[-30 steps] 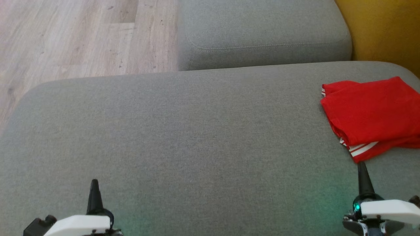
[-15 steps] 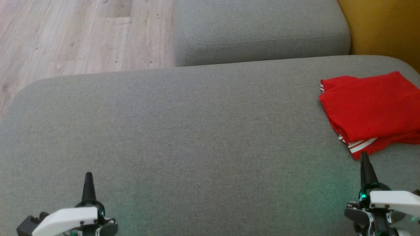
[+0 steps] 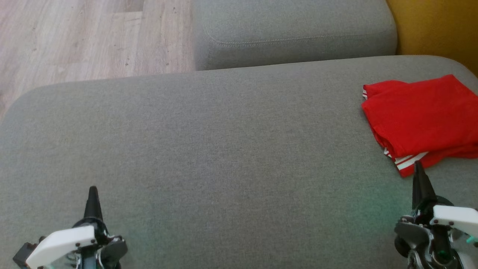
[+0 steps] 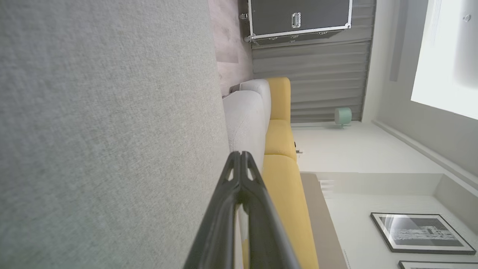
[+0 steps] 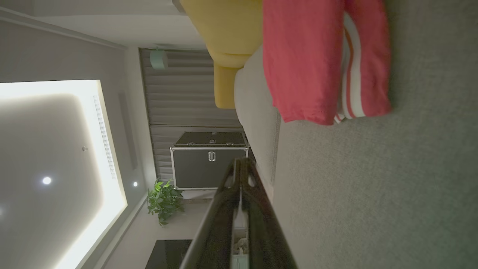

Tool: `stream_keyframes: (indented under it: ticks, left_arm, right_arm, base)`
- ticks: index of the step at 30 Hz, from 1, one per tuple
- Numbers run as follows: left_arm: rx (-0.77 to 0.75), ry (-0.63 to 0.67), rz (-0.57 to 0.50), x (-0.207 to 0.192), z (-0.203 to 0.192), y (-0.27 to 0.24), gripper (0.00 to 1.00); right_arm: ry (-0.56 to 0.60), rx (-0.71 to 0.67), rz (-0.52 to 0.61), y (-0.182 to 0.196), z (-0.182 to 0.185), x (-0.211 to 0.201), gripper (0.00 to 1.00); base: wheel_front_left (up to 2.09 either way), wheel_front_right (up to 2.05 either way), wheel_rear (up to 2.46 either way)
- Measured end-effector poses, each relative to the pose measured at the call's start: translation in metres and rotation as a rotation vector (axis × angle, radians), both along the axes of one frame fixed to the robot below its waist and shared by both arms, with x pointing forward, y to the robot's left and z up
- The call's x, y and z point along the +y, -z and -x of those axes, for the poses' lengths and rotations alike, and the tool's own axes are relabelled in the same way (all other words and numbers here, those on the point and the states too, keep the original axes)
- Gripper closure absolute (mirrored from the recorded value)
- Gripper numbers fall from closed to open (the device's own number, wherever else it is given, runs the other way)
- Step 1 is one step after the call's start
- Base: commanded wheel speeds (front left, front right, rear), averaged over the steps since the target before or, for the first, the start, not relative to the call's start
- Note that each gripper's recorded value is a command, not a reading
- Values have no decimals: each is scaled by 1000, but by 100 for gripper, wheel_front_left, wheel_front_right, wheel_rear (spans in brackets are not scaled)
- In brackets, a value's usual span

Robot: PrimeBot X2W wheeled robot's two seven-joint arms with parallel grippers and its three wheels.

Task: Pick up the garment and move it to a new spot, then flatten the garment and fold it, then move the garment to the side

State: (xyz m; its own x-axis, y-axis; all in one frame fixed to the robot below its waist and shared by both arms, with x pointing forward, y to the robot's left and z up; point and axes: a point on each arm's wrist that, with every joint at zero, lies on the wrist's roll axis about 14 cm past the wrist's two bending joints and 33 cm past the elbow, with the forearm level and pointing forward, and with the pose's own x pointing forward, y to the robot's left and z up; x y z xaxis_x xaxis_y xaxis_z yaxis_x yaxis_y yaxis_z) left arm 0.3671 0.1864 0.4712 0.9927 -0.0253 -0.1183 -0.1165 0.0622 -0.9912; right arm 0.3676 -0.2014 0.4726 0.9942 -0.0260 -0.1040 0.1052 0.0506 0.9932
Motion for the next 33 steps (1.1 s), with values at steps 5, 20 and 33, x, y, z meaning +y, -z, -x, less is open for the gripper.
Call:
stream_keyframes:
  ticks: [5, 20, 33]
  left_arm:
    - [-14, -1, 58, 0, -5, -3, 100]
    - [-24, -7, 69, 1, -7, -6, 100]
    - [-25, -10, 74, 3, -7, -6, 100]
  right_arm:
    - [11, -15, -60, -4, -5, -2, 100]
    - [7, -21, -68, -6, -6, -2, 100]
    - [10, -21, -68, -6, -6, -3, 100]
  base:
    - [0, 0, 0]
    - [0, 0, 0]
    - [0, 0, 0]
